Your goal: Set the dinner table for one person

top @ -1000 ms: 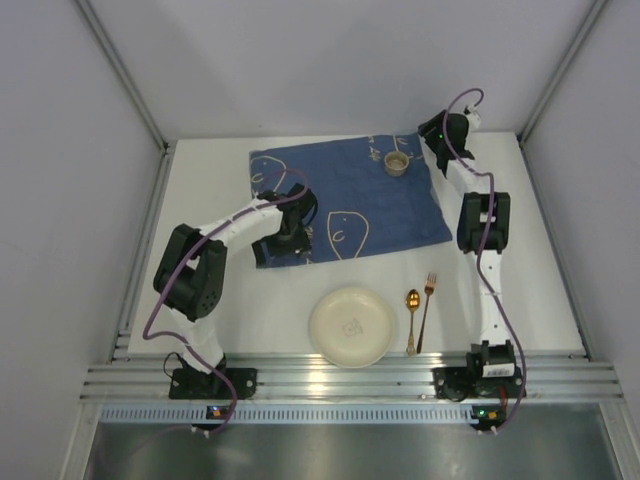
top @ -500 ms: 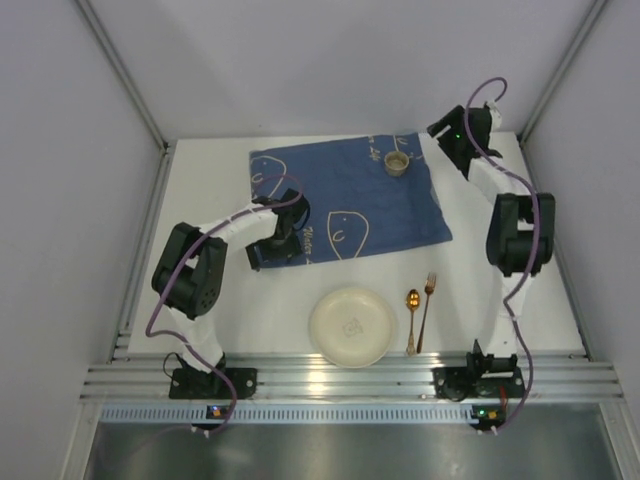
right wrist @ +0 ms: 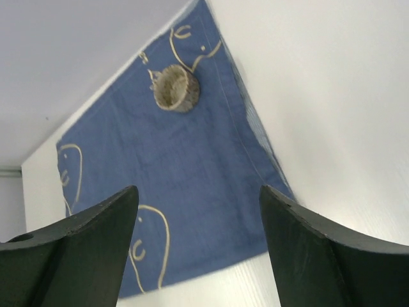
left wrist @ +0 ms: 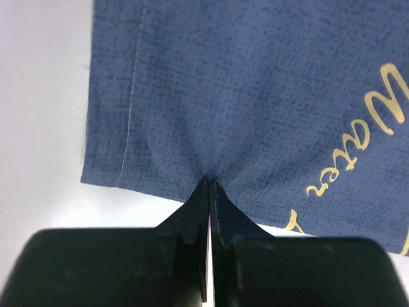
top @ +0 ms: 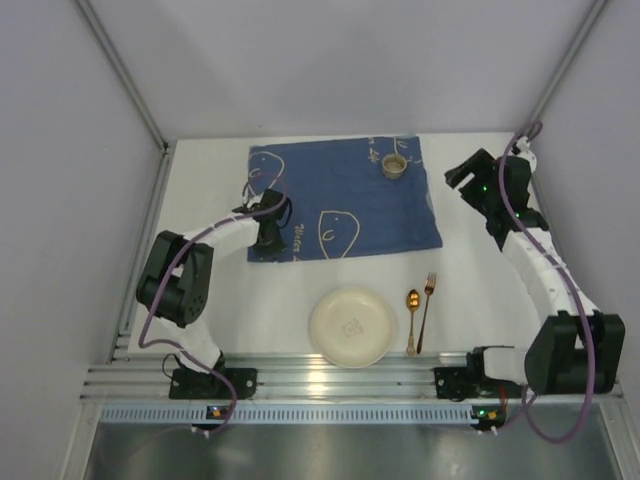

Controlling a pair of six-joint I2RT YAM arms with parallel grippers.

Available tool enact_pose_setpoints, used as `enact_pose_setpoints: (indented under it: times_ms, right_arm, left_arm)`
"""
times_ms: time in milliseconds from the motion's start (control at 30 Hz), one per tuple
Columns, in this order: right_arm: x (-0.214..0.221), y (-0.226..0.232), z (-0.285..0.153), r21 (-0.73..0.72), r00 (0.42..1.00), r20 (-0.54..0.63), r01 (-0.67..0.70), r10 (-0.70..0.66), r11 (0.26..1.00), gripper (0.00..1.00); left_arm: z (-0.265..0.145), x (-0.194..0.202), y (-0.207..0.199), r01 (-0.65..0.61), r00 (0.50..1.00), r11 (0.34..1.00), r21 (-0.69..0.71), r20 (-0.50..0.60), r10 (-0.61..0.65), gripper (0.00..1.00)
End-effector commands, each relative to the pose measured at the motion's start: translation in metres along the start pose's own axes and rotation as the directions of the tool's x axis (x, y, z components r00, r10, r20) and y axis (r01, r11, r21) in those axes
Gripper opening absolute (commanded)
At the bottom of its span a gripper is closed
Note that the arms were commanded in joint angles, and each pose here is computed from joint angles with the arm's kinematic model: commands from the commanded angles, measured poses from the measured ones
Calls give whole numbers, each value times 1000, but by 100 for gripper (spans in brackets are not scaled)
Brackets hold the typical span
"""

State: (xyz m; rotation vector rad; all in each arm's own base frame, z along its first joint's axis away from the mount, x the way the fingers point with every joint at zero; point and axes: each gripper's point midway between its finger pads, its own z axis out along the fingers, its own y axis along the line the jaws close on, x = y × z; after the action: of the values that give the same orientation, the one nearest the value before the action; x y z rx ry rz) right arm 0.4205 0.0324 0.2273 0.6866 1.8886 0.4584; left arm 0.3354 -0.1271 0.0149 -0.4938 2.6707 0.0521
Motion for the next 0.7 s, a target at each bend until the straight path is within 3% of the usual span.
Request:
enact_pose_setpoints:
  times_ms: [0,167,300,333,367,400,433,567,667]
  right_arm:
    - [30,-21,-36,37,992,-116,43,-38,998,77]
    - [100,-60,-85,129,930,-366,80,-27,988,79]
    - [152,-85,-119,195,864,-502,65,43,979,89]
    - [160,-90,-123,203,852,-522,73,45,977,99]
    - [168,-98,-129,235,839,-542,88,56,968,100]
    - [177,-104,-134,249,825,-564,110,51,962,100]
    - [183,-109,-136,262,813,-580,125,53,957,100]
    - [209,-126,-144,294,754,-656,210,36,932,96]
    - [222,-132,-143,298,729,-684,274,4,915,83]
  left_arm:
    - [30,46,94,-48,987,974,-220,-161,13,0]
    - [18,41,118,-9,988,969,-247,-152,-30,0]
    - [16,49,120,-15,983,975,-220,-183,-26,2]
    - [14,53,115,-13,980,982,-190,-198,-25,13]
    - [11,55,113,-3,980,986,-169,-195,-30,25]
    - [9,55,110,0,981,989,-148,-191,-28,59]
    - [6,54,107,6,981,992,-128,-191,-31,67]
    - [-16,37,91,28,989,998,-55,-140,-36,76]
    - [-31,31,82,38,992,999,-29,-118,-41,76]
